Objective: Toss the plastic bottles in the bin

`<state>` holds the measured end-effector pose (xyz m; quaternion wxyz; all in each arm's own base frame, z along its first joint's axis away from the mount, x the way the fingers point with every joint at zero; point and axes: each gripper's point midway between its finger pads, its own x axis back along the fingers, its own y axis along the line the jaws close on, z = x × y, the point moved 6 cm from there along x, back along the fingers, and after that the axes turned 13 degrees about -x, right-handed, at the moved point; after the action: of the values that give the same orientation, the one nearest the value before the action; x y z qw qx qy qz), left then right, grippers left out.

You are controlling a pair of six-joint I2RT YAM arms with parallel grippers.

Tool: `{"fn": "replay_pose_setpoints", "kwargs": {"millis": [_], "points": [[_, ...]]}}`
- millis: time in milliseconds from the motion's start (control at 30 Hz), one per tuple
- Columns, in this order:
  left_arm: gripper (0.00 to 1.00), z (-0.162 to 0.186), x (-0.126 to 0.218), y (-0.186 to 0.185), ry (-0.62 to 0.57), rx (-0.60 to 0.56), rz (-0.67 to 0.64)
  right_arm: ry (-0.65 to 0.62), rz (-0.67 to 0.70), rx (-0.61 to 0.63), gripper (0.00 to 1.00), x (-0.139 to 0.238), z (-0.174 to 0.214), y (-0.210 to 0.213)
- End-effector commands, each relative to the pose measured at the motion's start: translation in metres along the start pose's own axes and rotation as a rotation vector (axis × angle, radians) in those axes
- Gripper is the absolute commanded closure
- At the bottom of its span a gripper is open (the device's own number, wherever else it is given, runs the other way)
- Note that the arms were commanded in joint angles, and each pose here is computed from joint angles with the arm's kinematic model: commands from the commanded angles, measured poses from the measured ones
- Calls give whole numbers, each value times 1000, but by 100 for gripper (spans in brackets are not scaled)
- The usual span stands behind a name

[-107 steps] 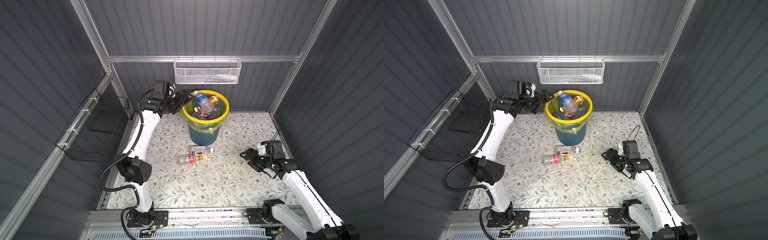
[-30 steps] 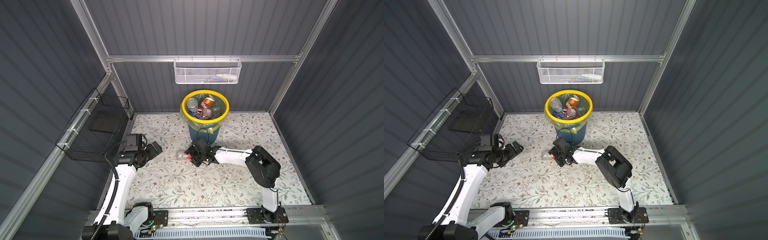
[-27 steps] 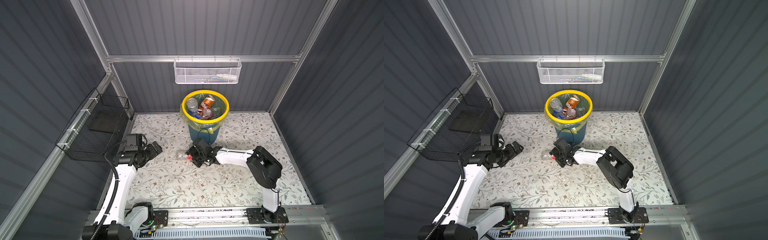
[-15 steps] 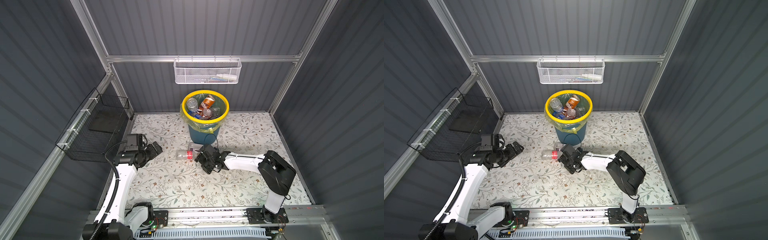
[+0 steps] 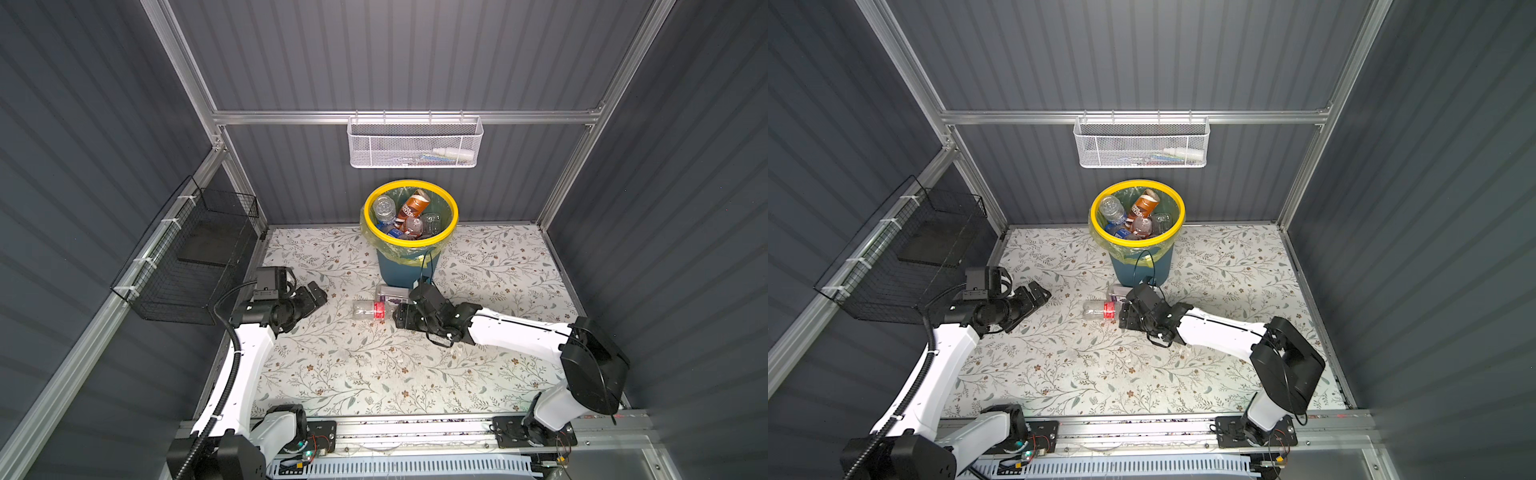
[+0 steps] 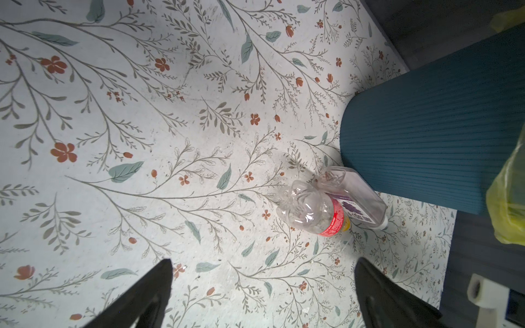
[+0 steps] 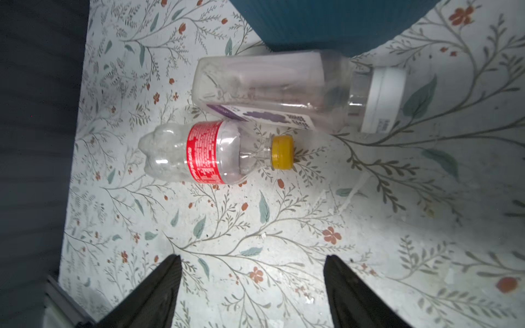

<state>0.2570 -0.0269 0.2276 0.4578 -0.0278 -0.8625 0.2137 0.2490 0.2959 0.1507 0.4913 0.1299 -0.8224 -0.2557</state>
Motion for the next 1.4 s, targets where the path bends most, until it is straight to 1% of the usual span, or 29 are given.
{"fn": "replay_pose_setpoints", "kwargs": {"millis": [0,100,167,233,333,500,533,633,700,733,767,867,1000,1133,1367], "points": [[0,2,-8,1,19,38,30,1,17,7,19,1,0,-4],[1,4,-13,1,27,64,38,7,18,-180,19,1,1,-6],[3,5,-17,2,37,84,46,10,4,-262,19,1,2,-6],[6,5,-24,-1,46,94,85,-4,1,-307,19,3,2,-8],[14,2,-38,-5,52,94,138,-40,-9,-328,21,10,0,-14],[41,-8,-69,-16,50,38,193,-81,-4,-339,25,23,-1,-28],[44,-9,-75,-20,49,24,198,-85,-3,-344,25,25,-1,-31],[53,-13,-99,-31,68,-16,187,-103,-2,-360,27,32,0,-40],[63,-13,-118,-40,86,-40,185,-107,-5,-372,27,37,2,-45],[67,-14,-127,-42,87,-49,174,-111,-7,-379,27,39,2,-46],[71,-14,-137,-44,96,-50,171,-115,-11,-383,28,42,3,-48],[79,-12,-161,-43,124,-40,163,-129,-19,-396,28,50,4,-54],[83,-5,-180,-42,171,-49,154,-157,-20,-412,29,59,6,-64],[85,12,-182,-48,219,-88,159,-185,-20,-428,29,65,5,-73],[84,69,-174,-57,329,-156,161,-184,-24,-451,28,67,3,-80]]}}
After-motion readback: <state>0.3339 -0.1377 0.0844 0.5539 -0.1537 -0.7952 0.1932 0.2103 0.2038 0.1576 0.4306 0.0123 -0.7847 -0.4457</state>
